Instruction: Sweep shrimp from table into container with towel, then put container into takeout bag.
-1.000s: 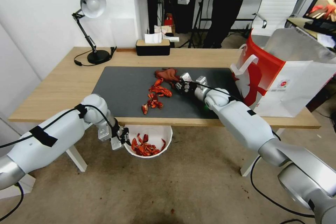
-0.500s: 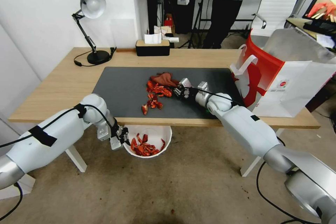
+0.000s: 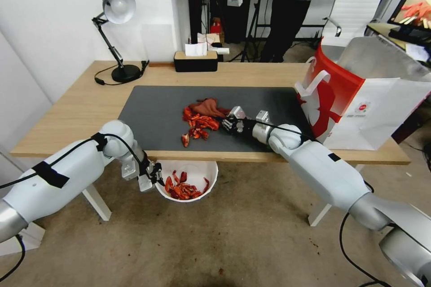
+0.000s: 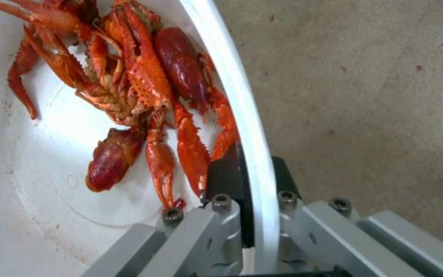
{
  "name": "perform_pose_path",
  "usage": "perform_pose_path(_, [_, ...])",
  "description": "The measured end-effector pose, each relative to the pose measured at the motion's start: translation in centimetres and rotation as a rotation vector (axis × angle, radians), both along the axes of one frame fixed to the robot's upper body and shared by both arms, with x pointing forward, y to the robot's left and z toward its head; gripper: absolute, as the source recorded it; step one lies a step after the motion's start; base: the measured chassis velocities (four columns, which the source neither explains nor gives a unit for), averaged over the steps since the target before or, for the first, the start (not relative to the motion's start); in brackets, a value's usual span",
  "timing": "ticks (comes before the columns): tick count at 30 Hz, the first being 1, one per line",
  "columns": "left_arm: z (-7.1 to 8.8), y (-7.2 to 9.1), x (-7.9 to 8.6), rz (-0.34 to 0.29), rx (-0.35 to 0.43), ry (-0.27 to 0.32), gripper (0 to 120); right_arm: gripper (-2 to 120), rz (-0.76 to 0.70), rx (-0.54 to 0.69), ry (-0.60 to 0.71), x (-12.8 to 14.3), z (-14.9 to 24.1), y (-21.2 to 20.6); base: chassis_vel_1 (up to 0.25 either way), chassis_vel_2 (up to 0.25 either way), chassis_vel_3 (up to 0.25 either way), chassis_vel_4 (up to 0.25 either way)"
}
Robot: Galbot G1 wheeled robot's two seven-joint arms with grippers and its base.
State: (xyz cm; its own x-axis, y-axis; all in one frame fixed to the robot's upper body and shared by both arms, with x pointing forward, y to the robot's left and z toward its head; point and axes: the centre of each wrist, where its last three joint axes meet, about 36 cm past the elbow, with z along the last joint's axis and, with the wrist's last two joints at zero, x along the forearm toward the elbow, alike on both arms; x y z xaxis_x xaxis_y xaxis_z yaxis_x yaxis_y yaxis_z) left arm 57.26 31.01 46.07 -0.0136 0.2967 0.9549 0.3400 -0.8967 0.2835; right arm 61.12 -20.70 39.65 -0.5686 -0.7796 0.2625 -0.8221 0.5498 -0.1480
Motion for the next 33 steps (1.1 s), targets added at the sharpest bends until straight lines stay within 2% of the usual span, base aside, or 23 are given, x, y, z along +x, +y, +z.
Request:
perform_pose_path(15, [0.1, 0.4, 0.0, 0.008, 0.0, -0.002, 0, 5, 0.047, 0.01, 0.006, -2.8, -0.4, 1.2, 0.0, 0.0, 0.0, 0.0])
perform_pose_path(33, [0.4, 0.5, 0.0, 0.005, 0.006, -0.003, 0, 5, 0.03, 0.032, 0.015, -6.2, -0.6, 0.1, 0.0, 0.0, 0.0, 0.0])
